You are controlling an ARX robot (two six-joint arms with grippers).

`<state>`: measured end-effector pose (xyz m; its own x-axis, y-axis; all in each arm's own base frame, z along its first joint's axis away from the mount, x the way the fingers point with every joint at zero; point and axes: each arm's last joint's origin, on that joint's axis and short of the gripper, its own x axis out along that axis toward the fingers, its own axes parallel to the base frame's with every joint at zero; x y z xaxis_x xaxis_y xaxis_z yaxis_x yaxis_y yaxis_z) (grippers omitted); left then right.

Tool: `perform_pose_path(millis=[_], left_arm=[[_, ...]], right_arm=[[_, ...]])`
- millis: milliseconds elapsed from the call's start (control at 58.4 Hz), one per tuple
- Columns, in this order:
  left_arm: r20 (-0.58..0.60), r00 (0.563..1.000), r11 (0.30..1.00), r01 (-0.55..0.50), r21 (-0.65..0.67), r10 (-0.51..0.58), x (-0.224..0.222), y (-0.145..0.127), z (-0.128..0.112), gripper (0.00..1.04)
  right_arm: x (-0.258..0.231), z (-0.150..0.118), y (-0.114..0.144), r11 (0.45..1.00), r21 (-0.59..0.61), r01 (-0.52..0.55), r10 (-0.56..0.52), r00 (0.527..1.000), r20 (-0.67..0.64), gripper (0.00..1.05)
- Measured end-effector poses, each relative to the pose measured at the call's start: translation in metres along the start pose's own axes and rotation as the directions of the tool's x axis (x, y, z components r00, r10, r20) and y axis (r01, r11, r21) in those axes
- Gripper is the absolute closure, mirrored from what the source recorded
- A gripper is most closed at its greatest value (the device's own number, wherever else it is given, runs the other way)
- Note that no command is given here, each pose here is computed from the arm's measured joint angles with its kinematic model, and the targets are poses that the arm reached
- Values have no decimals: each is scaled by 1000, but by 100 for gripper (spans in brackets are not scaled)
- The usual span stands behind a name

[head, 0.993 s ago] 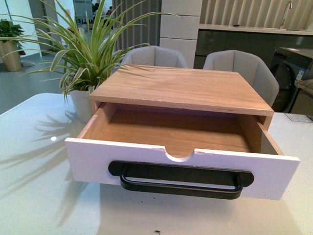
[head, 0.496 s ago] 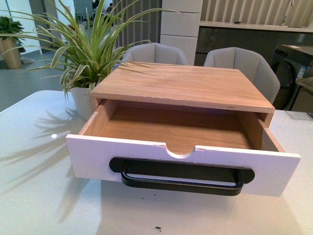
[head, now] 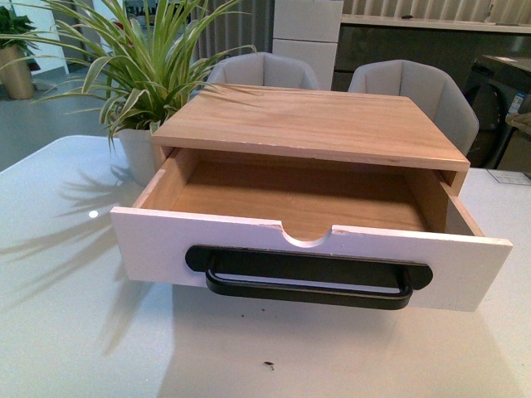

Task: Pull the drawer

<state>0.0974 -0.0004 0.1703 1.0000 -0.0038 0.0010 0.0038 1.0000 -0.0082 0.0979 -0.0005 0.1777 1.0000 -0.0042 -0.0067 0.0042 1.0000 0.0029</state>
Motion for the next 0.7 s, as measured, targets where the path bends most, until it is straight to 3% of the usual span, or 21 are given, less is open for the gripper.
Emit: perform_pose_path(millis=[565,633,702], left_arm=[[2,1000,1000,0,0,0,0,0,-3,102],[2,1000,1000,0,0,0,0,0,-3,92],[2,1000,1000,0,0,0,0,0,-3,77]], right_arm=[[-2,-5,0,1000,0,0,0,1000,27,103],[-2,-5,0,1000,0,0,0,1000,27,96],[-2,-5,0,1000,0,0,0,1000,27,82]])
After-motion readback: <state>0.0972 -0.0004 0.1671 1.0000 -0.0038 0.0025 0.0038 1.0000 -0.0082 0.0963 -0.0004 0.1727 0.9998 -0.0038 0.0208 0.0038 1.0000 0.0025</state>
